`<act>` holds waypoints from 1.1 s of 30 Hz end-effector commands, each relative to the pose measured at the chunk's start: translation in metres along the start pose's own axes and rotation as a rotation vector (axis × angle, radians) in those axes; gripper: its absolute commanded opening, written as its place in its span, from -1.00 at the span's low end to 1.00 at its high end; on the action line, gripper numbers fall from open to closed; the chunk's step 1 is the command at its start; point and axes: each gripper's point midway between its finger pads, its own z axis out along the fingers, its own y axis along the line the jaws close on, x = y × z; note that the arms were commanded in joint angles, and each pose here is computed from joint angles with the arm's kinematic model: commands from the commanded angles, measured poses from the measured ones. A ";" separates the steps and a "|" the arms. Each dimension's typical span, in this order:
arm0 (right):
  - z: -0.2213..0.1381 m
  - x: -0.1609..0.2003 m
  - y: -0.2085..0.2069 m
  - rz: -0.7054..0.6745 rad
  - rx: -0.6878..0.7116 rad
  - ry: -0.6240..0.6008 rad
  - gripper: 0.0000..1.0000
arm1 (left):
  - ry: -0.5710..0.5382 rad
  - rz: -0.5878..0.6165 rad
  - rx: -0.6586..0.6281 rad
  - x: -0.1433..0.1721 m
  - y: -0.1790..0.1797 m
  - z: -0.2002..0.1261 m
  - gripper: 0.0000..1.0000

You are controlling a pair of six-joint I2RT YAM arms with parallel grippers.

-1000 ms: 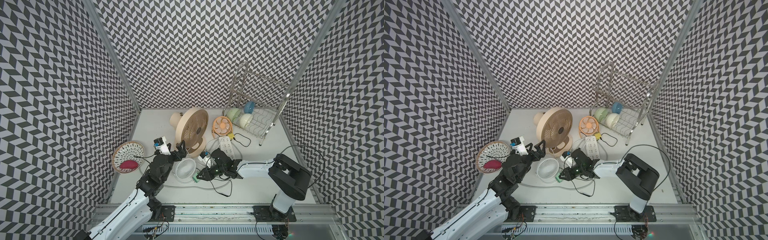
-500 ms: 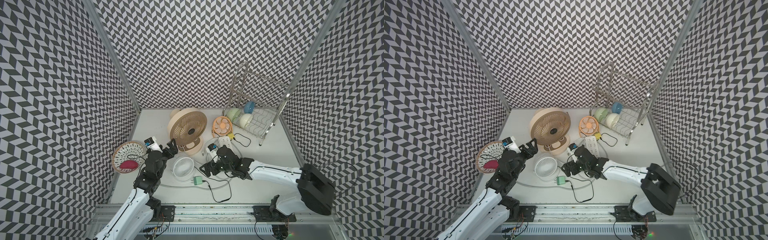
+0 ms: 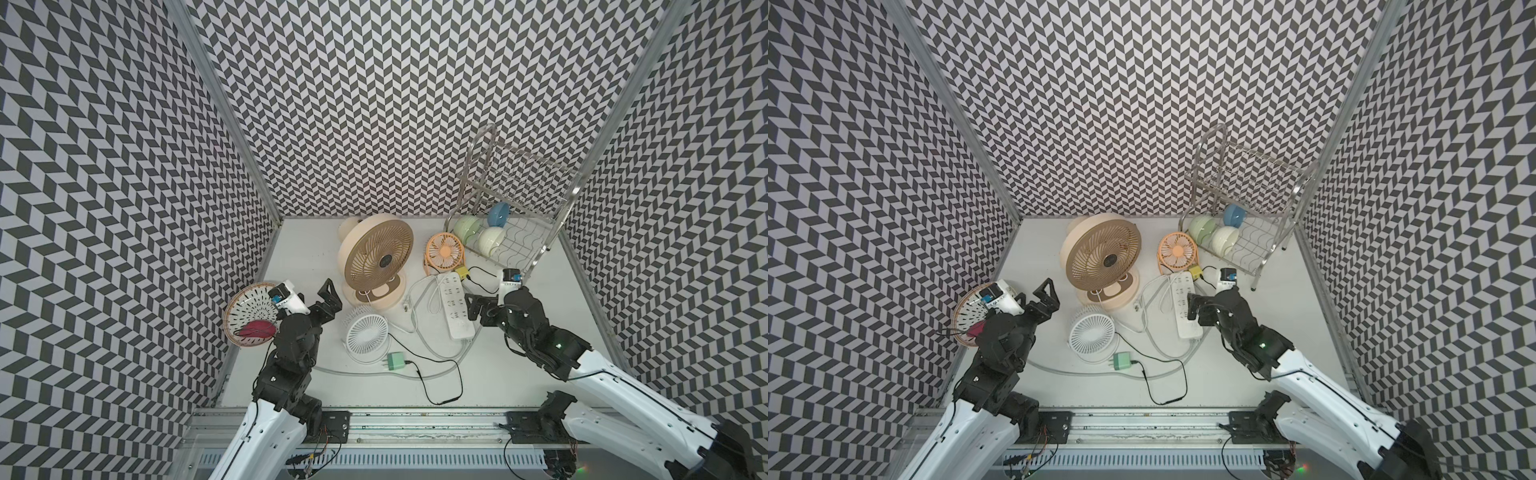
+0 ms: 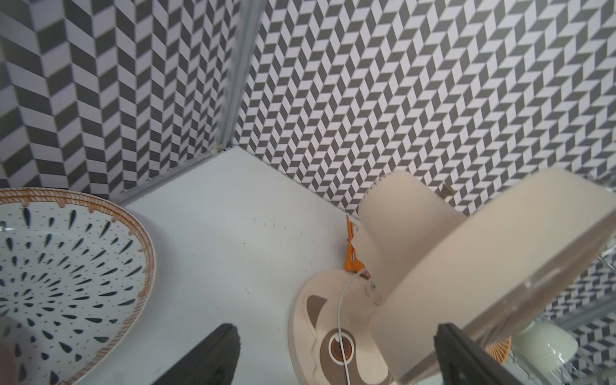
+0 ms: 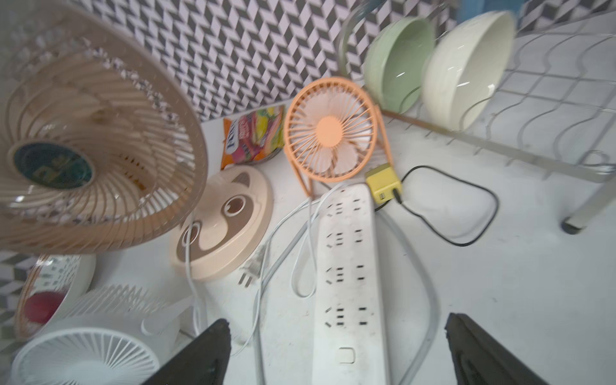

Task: Unplug the desk fan from the power strip
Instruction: Reset both arms

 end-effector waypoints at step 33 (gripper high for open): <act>0.026 -0.056 -0.143 -0.244 0.214 -0.641 1.00 | -0.105 0.434 -0.032 0.063 0.055 0.125 1.00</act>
